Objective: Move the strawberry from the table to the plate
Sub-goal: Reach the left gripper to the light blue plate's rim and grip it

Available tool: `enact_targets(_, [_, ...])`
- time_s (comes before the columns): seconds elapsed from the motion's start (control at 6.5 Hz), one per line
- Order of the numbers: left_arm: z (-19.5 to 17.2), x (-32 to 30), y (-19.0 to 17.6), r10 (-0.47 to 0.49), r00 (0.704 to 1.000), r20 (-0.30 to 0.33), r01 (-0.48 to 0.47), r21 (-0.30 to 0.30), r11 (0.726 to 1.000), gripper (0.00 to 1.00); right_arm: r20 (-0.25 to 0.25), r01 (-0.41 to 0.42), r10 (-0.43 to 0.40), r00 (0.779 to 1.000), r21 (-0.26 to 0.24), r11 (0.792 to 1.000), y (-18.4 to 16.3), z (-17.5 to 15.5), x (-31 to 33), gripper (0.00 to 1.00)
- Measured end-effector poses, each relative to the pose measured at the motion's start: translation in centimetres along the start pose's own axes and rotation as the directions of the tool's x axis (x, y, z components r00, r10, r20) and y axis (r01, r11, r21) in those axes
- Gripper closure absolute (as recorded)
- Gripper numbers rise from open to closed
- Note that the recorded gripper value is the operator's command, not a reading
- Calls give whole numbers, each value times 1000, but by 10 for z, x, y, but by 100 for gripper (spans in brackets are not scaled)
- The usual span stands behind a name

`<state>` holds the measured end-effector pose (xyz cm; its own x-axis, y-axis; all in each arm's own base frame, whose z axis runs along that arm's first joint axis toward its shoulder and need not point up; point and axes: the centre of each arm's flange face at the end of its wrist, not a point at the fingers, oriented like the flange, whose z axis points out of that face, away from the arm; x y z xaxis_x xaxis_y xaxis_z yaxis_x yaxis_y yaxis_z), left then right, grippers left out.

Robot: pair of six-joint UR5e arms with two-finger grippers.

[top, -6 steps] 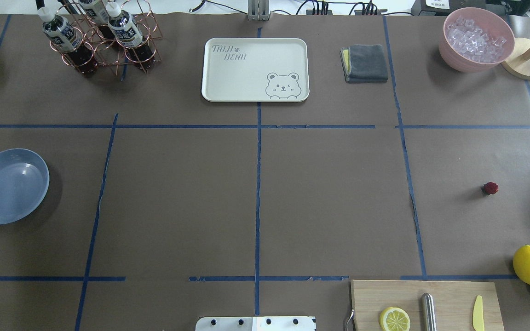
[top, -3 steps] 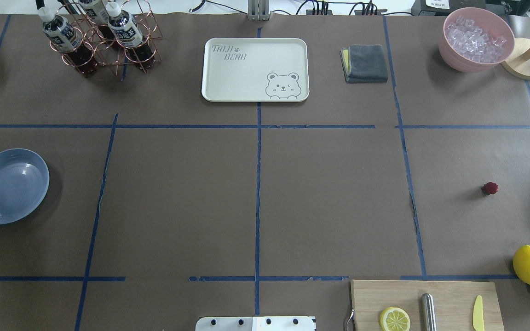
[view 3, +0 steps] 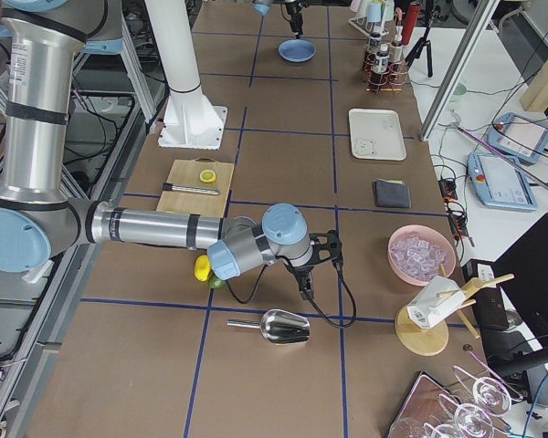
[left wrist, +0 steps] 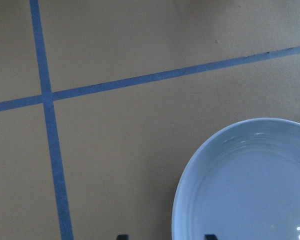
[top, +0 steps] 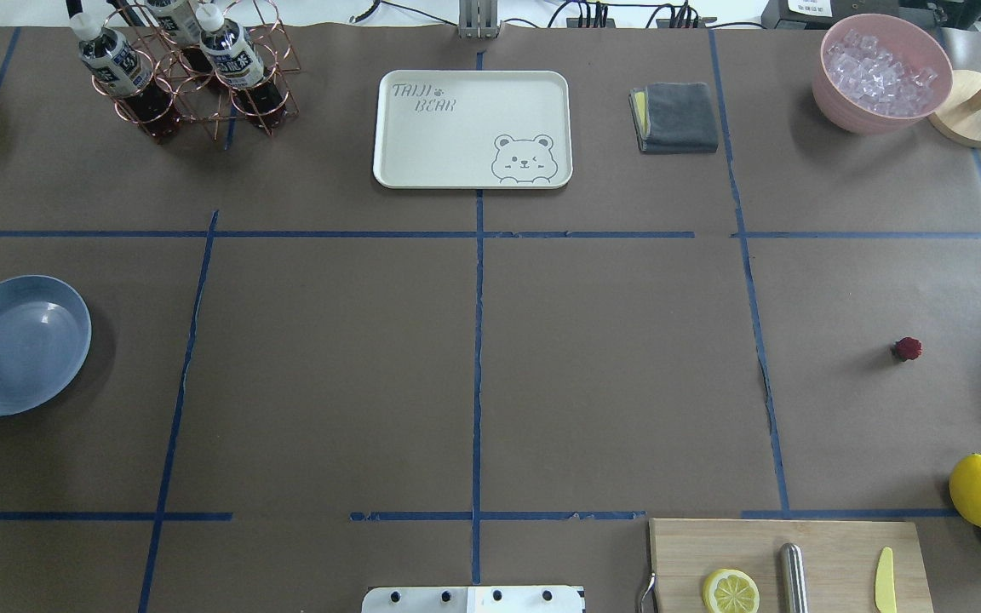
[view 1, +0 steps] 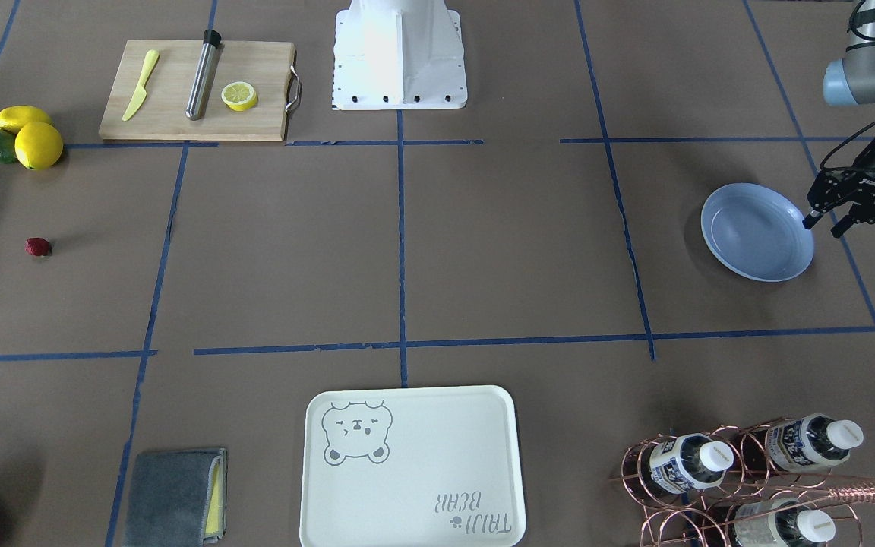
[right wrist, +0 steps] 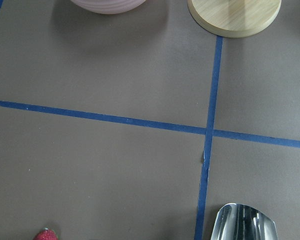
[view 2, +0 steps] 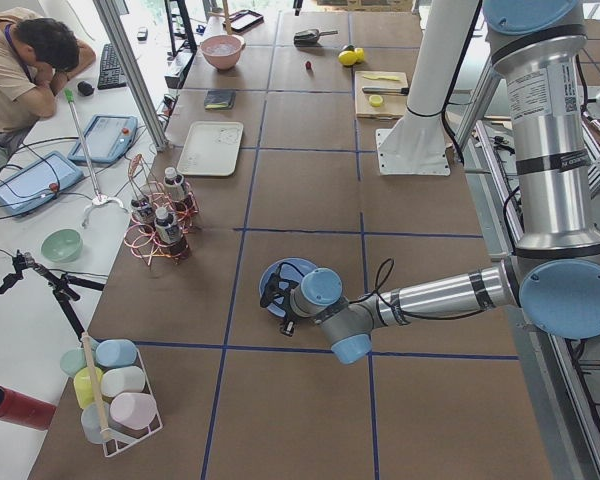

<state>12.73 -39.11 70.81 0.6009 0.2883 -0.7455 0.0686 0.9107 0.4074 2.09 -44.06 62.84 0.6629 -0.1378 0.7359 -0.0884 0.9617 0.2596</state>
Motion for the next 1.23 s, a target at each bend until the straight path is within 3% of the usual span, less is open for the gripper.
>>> enact_targets(0.15, [7,4,2,11,1000,8,-11,-5,1000,100,0,0,0,1000,0,1000,1,0,0,0])
enact_targets(0.46, [13,12,0,-25,1000,5,25,3,1000,100,4,11,-11,1000,12,1000,3,-1,-1,0])
enact_targets(0.77, [5,38,-19,-46,998,-43,48,28,998,100,7,20,-20,1000,24,1000,5,-2,-1,0])
enact_targets(1.23, [-32,184,-122,-146,979,-140,146,-9,989,100,7,13,-13,1000,18,1000,12,-1,2,0])
